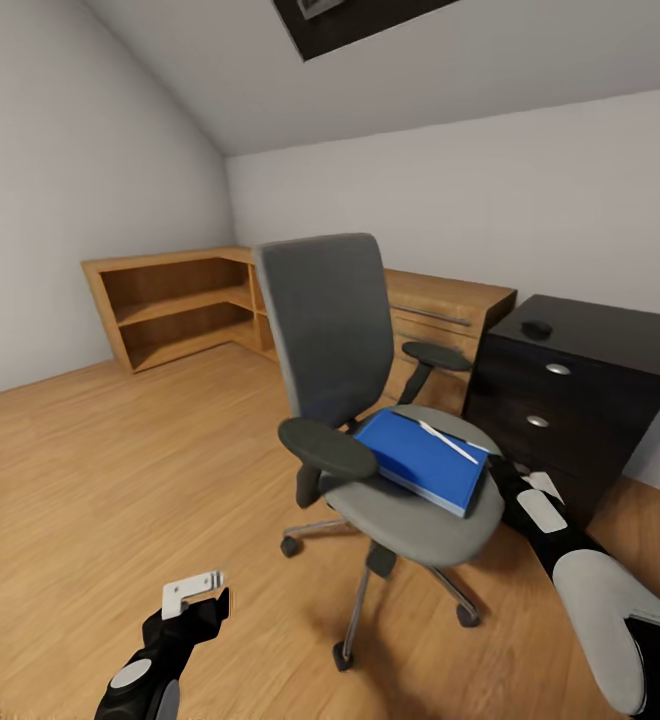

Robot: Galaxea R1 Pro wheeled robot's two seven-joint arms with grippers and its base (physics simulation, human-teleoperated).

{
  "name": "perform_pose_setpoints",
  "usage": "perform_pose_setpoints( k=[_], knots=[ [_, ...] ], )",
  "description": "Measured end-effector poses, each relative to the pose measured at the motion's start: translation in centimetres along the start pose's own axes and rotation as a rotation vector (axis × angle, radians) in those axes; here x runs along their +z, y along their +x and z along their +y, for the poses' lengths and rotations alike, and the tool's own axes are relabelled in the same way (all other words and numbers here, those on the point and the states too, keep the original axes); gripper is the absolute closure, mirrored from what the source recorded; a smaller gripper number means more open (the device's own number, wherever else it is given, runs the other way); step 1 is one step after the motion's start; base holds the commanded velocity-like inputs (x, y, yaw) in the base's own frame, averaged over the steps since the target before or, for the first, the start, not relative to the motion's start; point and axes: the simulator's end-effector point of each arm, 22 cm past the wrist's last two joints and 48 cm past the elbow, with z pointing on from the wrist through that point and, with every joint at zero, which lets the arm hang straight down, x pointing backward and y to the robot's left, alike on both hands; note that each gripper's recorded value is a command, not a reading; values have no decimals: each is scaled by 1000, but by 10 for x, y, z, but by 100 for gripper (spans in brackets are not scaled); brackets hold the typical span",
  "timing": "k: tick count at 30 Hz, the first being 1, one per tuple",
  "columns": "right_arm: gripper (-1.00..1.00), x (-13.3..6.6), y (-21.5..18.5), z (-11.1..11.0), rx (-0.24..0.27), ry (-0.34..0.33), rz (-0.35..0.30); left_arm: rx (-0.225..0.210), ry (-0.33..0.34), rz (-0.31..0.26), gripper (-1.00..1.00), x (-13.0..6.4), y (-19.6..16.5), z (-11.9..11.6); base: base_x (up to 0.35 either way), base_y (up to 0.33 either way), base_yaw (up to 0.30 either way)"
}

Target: In the bedroom, organize the workspace by keeping the computer under the desk, ensuring the monitor is on the desk, placing the keyboard on the desk next to the monitor, placing the mouse on the desk next to the keyboard, moving the folder from the swivel chair onto the desk next to the mouse, stacking the notebook on top of the folder with the pen on top of the notebook, and positioning the swivel chair next to the desk.

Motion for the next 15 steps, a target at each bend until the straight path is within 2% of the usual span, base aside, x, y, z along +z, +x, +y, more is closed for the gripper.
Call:
perform_pose_setpoints(
  k=[8, 15],
  knots=[
    [-100, 0, 0, 0, -1, 0, 0, 0, -1, 3, -100, 0, 2, 0, 0, 0, 217],
    [-100, 0, -1, 0, -3, -1, -2, 6, -4, 51, -100, 6, 23, 1, 0, 0, 233]
  ],
)
